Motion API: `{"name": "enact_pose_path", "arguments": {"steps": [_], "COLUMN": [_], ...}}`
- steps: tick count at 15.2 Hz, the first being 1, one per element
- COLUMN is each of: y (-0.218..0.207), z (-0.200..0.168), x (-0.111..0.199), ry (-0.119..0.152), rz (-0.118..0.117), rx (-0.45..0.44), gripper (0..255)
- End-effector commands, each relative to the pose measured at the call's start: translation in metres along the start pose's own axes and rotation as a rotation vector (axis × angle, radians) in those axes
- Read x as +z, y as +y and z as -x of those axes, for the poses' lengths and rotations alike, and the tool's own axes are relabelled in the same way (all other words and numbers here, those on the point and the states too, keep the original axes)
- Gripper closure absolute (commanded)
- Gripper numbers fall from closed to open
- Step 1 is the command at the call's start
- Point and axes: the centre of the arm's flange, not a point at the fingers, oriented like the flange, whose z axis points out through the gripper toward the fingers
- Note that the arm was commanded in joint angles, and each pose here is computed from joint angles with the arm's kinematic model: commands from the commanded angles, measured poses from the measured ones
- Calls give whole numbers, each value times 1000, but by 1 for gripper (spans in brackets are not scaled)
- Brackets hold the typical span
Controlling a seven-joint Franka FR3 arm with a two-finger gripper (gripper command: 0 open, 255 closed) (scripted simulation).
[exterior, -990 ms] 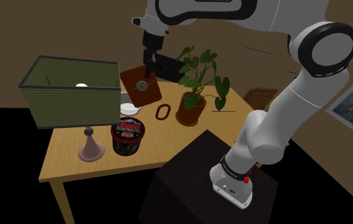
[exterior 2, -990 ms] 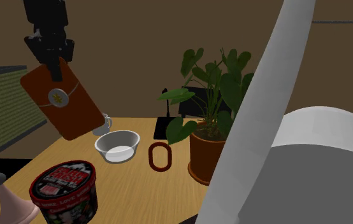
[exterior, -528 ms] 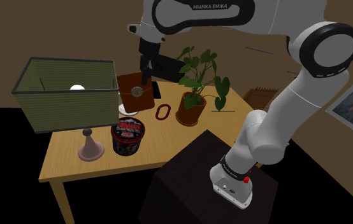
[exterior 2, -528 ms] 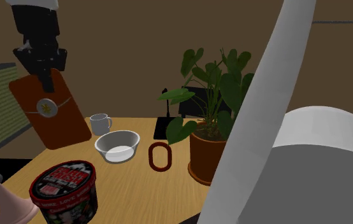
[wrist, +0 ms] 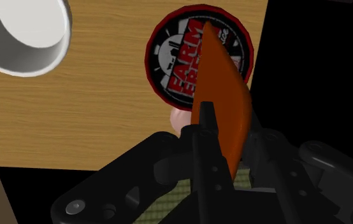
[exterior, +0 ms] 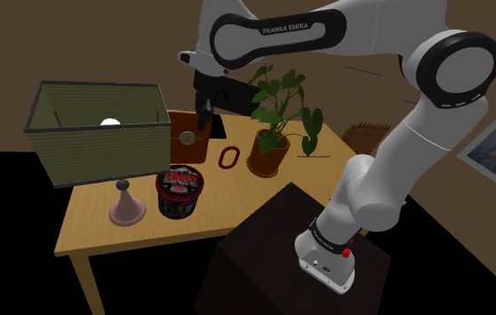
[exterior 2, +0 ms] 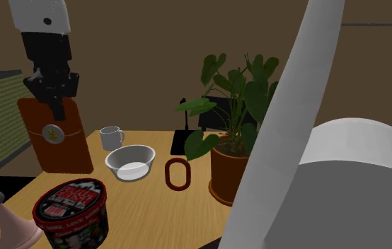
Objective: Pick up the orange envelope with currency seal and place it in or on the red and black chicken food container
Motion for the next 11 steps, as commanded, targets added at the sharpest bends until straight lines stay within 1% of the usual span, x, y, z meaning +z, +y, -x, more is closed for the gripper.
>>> {"name": "enact_pose_path", "arguments": {"steps": [1,11], "y": [0,2], "z": [0,1], "x": [11,64], "ry": [0,0], "rz": [0,0], "rx": [-2,-2], "gripper": [255,255]}}
